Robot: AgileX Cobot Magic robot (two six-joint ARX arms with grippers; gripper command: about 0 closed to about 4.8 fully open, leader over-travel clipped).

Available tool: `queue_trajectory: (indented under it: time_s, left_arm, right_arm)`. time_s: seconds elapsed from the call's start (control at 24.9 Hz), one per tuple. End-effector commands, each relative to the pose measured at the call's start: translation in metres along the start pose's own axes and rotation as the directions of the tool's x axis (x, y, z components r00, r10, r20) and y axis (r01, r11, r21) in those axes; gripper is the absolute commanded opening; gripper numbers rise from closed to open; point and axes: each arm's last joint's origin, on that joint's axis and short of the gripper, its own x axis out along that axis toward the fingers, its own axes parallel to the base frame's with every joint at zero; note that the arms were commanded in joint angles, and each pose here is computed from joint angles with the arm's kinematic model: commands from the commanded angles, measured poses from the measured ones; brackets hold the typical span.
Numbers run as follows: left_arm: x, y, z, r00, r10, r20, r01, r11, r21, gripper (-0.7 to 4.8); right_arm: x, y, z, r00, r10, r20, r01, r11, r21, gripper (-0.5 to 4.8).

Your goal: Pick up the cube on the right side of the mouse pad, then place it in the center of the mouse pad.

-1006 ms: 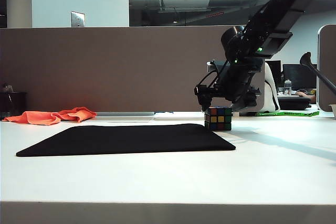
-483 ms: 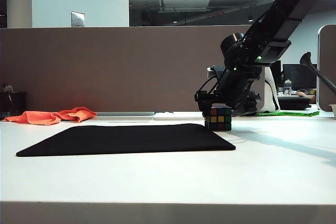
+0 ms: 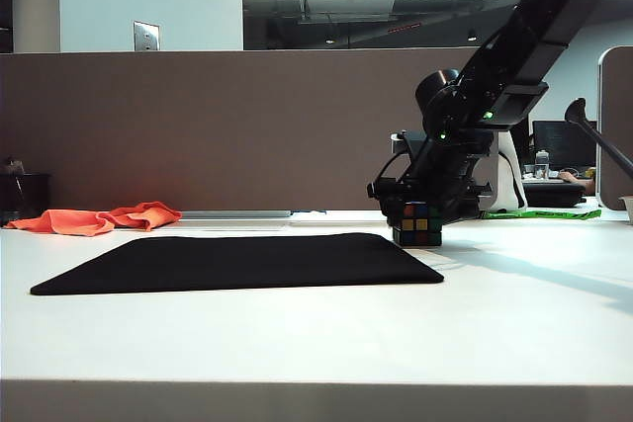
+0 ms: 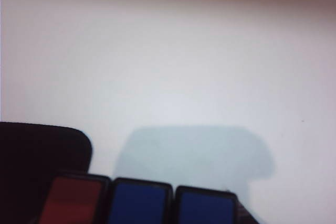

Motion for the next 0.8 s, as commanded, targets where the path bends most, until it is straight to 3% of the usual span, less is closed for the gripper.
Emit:
queue_trajectory:
  time_s: [0.04,0.8]
  left_arm:
    - [0.000,0.000,0.002,1.000,-0.004,0.011,0.004,1.000,0.010,-0.06]
    - [0.000,0.000,0.003,1.000,-0.005,0.021,0.004,1.000,0.015,-0.06]
  right_arm:
    - [-0.002,0.001,0.005,1.000,-0.004,0.021,0.004,1.000,0.002,3.62]
    - [-0.026,0.003,0.032,0.995,0.008,0.099,-0.009,1.000,0.004,3.55]
